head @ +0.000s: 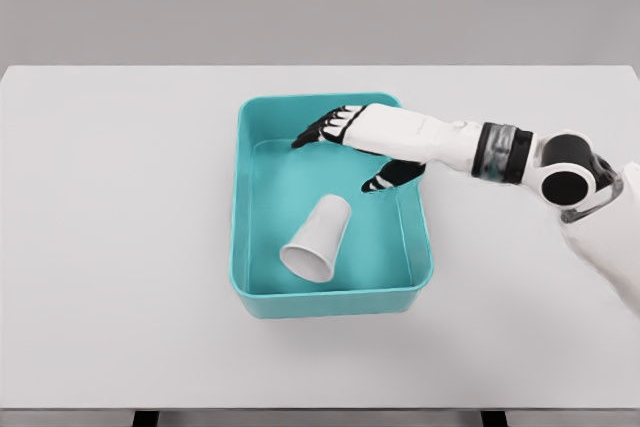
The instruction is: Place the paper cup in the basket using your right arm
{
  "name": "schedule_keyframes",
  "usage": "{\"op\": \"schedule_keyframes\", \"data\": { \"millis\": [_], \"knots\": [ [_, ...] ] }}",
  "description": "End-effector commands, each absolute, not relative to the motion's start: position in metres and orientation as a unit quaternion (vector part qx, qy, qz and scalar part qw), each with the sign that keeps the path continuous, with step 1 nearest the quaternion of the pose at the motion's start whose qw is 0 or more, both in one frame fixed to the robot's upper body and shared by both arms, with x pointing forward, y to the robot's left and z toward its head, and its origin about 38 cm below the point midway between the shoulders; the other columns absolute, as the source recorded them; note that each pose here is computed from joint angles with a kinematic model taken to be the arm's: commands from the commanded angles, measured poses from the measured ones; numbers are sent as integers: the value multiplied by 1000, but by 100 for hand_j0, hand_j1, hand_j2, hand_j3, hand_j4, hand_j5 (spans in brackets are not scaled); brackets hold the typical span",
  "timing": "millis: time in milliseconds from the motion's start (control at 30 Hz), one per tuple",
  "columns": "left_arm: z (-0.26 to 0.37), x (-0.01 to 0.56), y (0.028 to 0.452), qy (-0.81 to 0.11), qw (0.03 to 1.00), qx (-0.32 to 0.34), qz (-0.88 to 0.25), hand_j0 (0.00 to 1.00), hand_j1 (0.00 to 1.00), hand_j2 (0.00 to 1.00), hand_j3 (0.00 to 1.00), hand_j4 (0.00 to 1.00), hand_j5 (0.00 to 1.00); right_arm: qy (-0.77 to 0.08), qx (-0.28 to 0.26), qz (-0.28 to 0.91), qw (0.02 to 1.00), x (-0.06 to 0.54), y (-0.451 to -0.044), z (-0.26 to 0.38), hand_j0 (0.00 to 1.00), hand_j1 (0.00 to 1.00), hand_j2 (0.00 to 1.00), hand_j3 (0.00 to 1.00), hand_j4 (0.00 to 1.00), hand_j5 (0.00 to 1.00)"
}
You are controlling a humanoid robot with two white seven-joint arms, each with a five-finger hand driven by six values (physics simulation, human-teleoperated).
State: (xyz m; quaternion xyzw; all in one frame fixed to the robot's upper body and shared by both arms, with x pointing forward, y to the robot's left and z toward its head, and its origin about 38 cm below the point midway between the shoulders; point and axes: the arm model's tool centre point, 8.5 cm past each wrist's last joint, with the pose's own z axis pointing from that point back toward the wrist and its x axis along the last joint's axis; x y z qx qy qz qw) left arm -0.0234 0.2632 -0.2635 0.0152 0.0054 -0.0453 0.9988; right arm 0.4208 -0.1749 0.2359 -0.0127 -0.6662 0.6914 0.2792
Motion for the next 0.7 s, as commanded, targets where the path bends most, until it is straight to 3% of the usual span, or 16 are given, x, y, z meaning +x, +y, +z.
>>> {"op": "schedule_keyframes", "data": {
  "millis": [0, 67, 233, 667],
  "knots": [
    [-263, -23, 263, 5, 999, 15, -45, 100, 100, 100, 100, 100, 100, -726, 12, 620, 297, 426, -205, 275, 100, 100, 100, 100, 100, 100],
    [-263, -23, 263, 5, 999, 15, -45, 100, 100, 100, 100, 100, 100, -757, 34, 562, 332, 420, -250, 282, 100, 100, 100, 100, 100, 100],
    [-263, -23, 263, 5, 999, 15, -45, 100, 100, 100, 100, 100, 100, -776, 21, 512, 368, 389, -308, 277, 100, 100, 100, 100, 100, 100],
    [-264, -23, 263, 5, 999, 13, -50, 100, 100, 100, 100, 100, 100, -770, 14, 486, 413, 376, -335, 249, 100, 100, 100, 100, 100, 100]
  ]
}}
